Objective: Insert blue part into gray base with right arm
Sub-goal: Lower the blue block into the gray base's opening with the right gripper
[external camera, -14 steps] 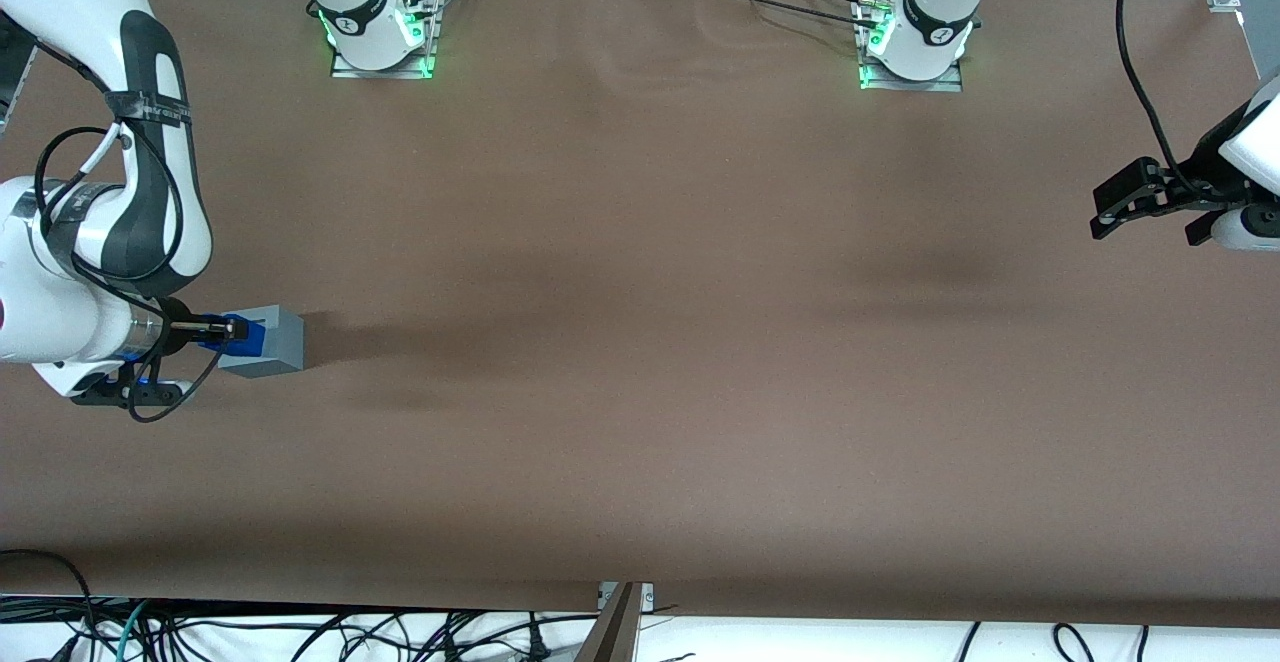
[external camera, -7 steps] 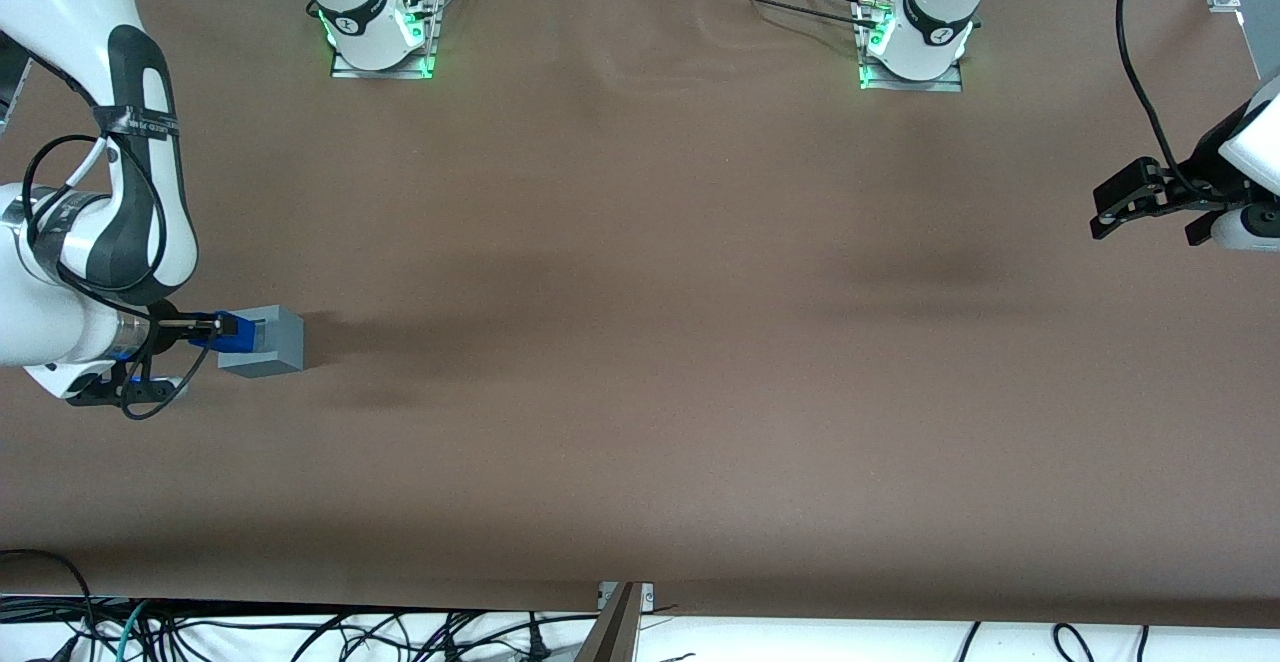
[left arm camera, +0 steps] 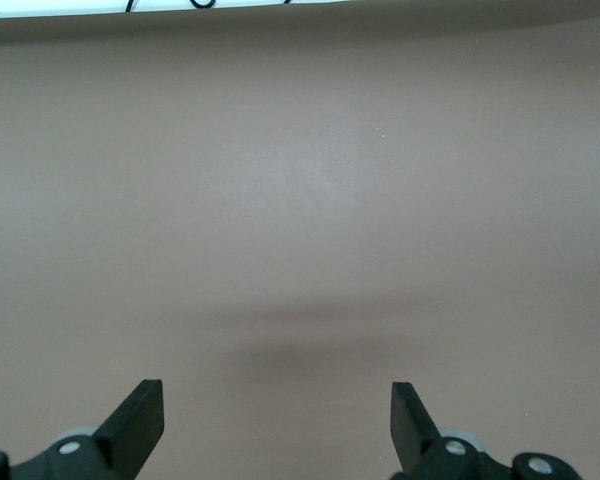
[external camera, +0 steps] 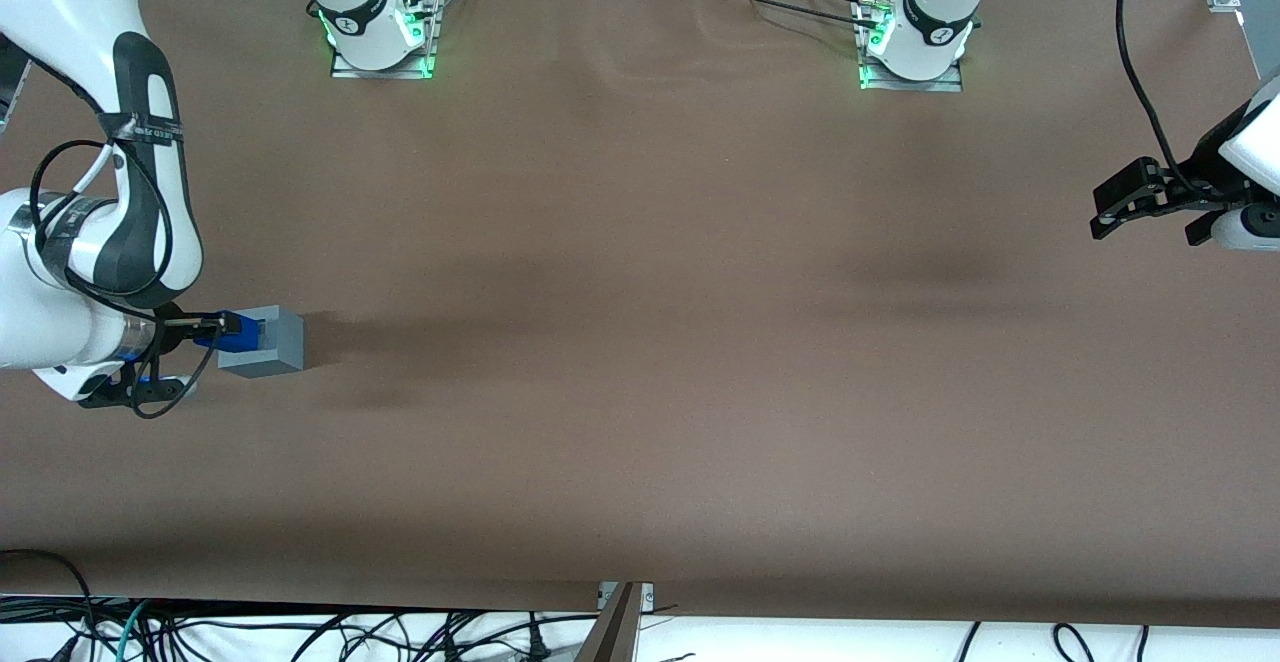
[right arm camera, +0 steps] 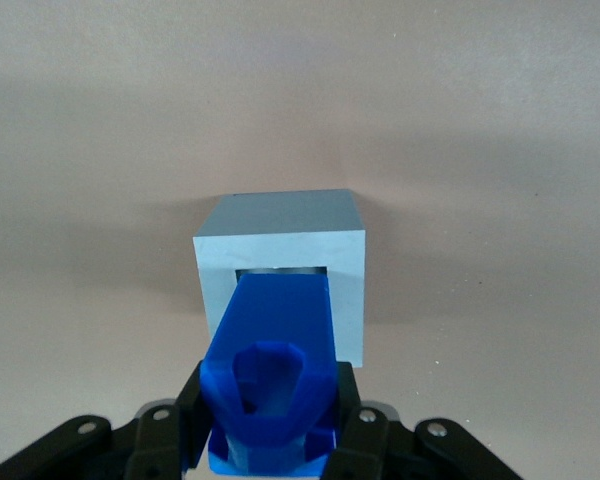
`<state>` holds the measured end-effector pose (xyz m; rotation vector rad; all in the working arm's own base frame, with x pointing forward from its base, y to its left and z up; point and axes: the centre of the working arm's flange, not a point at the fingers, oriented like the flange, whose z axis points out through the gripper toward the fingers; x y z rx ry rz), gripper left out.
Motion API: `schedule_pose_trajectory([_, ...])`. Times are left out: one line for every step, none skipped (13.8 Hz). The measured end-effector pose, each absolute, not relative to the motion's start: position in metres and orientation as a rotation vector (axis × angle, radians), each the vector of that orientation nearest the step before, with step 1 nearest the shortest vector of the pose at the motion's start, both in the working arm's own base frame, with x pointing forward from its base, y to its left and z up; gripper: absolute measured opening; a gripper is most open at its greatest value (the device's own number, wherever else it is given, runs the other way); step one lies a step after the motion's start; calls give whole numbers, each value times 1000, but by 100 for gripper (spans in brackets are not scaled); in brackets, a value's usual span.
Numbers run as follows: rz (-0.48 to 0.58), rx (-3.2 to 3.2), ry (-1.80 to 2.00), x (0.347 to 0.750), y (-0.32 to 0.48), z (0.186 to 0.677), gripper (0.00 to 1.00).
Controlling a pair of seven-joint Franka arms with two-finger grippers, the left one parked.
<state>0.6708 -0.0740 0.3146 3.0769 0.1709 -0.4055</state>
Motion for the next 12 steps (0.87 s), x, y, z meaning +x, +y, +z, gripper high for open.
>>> schedule_pose_trajectory([-412, 3077, 173, 670, -74, 312, 50])
schedule_pose_trajectory([-417, 3076, 175, 670, -74, 311, 50])
schedule_pose_trajectory([-420, 3076, 177, 670, -74, 309, 50])
schedule_pose_trajectory([-422, 3076, 181, 670, -74, 308, 50])
schedule_pose_trajectory([-423, 3076, 189, 670, -73, 308, 50])
schedule_pose_trajectory([-423, 3076, 198, 670, -72, 308, 50])
schedule_pose_trajectory([-423, 3076, 206, 670, -71, 308, 50])
schedule_pose_trajectory([-423, 3076, 211, 670, -71, 308, 50])
schedule_pose_trajectory([-423, 3076, 213, 670, -71, 308, 50])
schedule_pose_trajectory([-423, 3076, 216, 670, -71, 308, 50])
schedule_pose_trajectory([-421, 3076, 220, 670, -71, 308, 50])
schedule_pose_trajectory([-418, 3076, 227, 670, -71, 308, 50])
